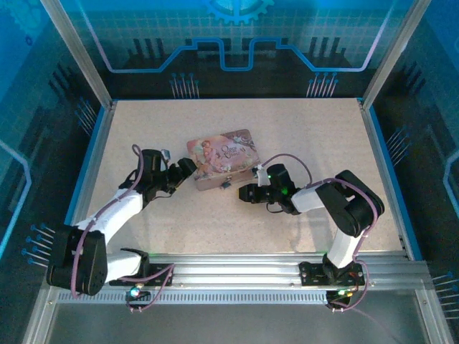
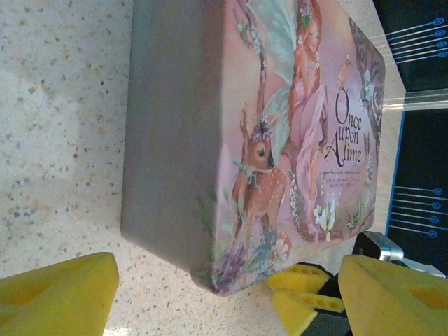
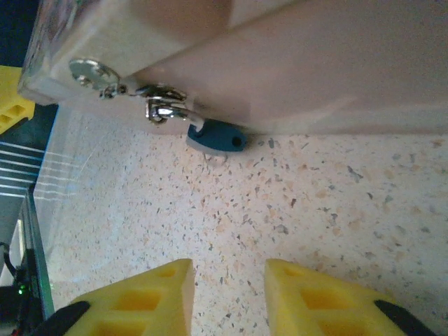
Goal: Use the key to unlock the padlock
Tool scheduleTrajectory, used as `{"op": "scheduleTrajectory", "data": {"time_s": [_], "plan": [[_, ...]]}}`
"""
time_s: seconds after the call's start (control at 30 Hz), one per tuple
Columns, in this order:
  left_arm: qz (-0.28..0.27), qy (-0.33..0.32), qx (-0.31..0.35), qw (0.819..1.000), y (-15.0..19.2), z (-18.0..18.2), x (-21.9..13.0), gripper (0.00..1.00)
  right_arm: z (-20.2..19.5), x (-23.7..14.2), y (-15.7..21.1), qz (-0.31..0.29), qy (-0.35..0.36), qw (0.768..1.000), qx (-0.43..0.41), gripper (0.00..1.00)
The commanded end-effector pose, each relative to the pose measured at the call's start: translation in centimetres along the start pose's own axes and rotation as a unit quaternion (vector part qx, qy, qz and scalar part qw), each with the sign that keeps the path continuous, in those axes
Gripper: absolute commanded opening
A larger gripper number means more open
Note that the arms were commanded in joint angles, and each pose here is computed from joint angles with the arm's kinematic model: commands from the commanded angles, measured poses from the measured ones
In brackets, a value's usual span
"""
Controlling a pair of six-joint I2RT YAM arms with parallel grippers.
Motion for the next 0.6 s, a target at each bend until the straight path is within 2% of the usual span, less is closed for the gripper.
{"op": "scheduleTrajectory", "data": {"time_s": [0.0, 0.33, 0.57], "plan": [[0.005, 0.011, 0.028, 1.000, -1.3, -0.9, 0.2, 0.83, 0.3, -1.1, -0.8, -0.015, -0.006, 1.000, -0.017, 0.40], [0.051, 0.004, 0.037, 0.998, -2.3, -0.4, 3.4, 0.82, 1.6, -1.5, -3.9, -0.044, -0.038, 0.997, -0.055, 0.61], [0.071, 0.026, 0.022, 0.997, -1.4, -0.4, 4.5, 0.78, 1.8, -0.6, -5.8, -0.052, -0.044, 0.994, -0.083, 0.64]]}}
Point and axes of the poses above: each hand's point on the last joint's axis, 136 mm out from that joint toward the fingers, its own x axis out along the fingers, its own z axis along the line the jaws close on, y = z × x, the point moved 6 cm from there along -x, back along the fingers, and after that the axes turned 5 degrees about x, right-handed, at the moved point
